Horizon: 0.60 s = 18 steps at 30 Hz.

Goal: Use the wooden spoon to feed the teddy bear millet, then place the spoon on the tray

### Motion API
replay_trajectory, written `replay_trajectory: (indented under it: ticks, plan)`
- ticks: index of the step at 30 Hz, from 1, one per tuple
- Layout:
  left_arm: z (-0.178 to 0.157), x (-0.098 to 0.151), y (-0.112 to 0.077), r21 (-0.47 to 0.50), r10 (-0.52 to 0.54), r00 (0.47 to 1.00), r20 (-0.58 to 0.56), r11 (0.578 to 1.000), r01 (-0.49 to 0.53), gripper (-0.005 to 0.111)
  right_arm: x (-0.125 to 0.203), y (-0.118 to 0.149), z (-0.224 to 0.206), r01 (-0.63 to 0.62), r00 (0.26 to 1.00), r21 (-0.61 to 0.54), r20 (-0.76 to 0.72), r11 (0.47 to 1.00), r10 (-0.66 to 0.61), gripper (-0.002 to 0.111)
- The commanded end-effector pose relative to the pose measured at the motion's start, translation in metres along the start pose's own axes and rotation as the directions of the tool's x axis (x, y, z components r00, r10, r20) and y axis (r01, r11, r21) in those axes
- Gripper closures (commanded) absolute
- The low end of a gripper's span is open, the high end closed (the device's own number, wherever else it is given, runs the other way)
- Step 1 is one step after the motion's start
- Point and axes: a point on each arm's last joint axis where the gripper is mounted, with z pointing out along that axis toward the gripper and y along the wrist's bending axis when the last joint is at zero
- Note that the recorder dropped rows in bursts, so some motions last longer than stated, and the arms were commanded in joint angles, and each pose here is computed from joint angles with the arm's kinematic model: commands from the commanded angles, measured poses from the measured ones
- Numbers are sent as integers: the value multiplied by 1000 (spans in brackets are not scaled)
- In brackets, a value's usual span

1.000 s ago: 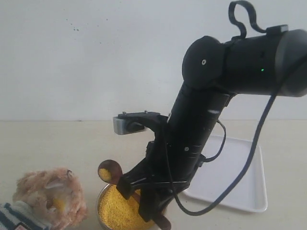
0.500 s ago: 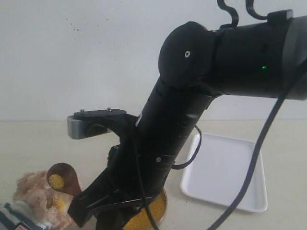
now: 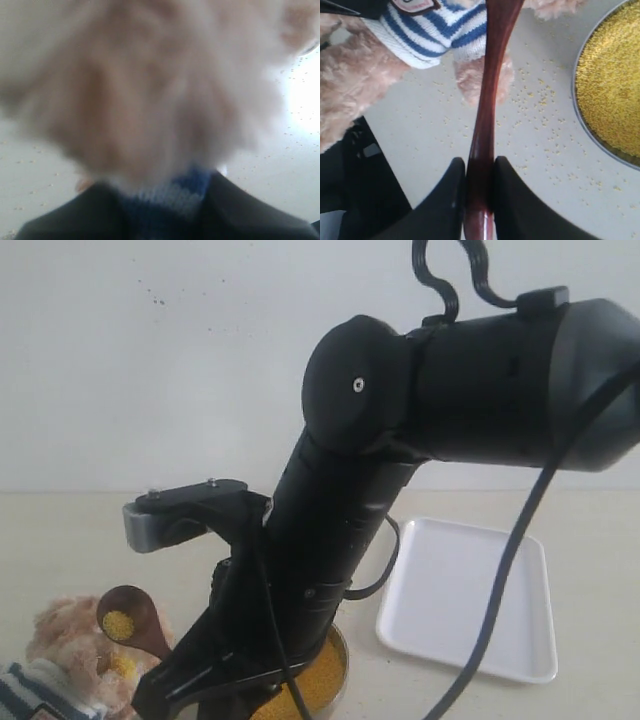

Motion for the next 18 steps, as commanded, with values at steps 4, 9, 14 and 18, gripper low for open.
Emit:
replay_trajectory:
  ticks: [4,9,14,18]
  plan:
    - [-2,-4,-2,9,-1,1000,29,1000,1,103,1,8,8,75,997,95,-24,993,-73,104]
    - [-2,-4,-2,9,-1,1000,29,1000,1,103,0,11,18,102,994,125,-44,987,-97,104]
    - [-2,-4,-2,9,-1,1000,29,1000,1,103,0,18,28,148,988,173,-67,974,-138,104]
    - [-2,-4,-2,9,-1,1000,29,1000,1,103,-1,21,30,190,981,255,-76,948,-176,104]
